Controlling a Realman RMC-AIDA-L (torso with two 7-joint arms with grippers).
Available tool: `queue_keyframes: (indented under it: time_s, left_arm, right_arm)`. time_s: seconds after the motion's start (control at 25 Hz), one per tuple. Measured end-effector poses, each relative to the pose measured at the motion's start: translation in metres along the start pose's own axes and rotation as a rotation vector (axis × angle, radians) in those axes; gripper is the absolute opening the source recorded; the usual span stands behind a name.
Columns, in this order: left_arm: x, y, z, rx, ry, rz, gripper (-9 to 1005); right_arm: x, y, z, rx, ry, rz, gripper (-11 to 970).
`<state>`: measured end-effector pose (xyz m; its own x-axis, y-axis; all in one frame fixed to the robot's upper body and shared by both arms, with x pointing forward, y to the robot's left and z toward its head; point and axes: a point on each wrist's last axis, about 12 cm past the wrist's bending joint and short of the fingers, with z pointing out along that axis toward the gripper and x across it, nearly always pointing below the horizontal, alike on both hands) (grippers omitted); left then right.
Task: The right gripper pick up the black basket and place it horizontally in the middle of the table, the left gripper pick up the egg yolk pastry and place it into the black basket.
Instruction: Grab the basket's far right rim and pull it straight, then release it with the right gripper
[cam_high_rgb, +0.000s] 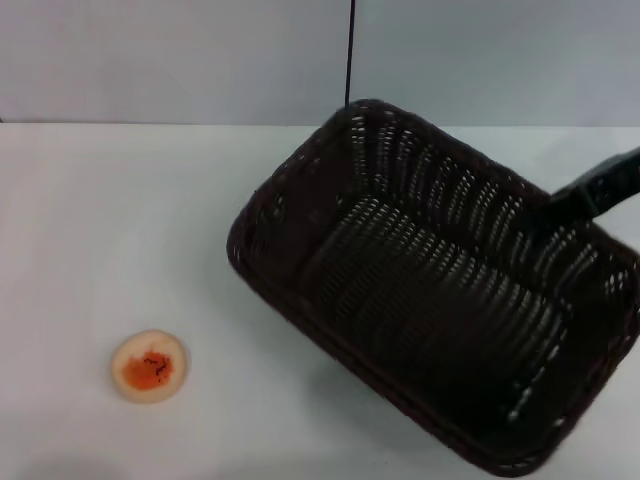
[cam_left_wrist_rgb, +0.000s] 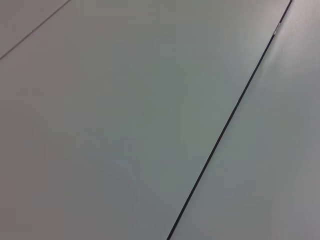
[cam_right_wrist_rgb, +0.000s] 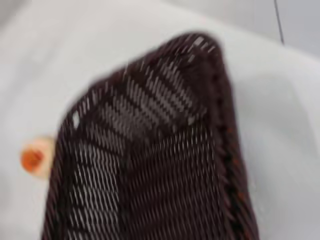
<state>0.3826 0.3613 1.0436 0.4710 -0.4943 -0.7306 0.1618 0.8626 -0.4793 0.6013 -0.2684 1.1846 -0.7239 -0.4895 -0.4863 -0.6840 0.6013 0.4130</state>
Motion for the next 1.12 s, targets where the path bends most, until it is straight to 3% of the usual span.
queue_keyframes:
  time_s: [0.4, 0.6, 1.12]
  left_arm:
    - [0.001, 0.000, 0.002, -0.002, 0.000, -0.002, 625]
    - [0.002, 0.000, 0.003, -0.002, 0.002, -0.004, 624]
    - [0.004, -0.003, 0.004, 0.015, 0.010, -0.012, 621]
  right_arm:
    - [-0.001, -0.008, -0.021, -0.072, -0.146, -0.109, 191]
    - [-0.001, -0.008, -0.023, -0.117, -0.185, -0.308, 191]
    - [0.004, -0.005, -0.010, -0.139, -0.199, -0.563, 190]
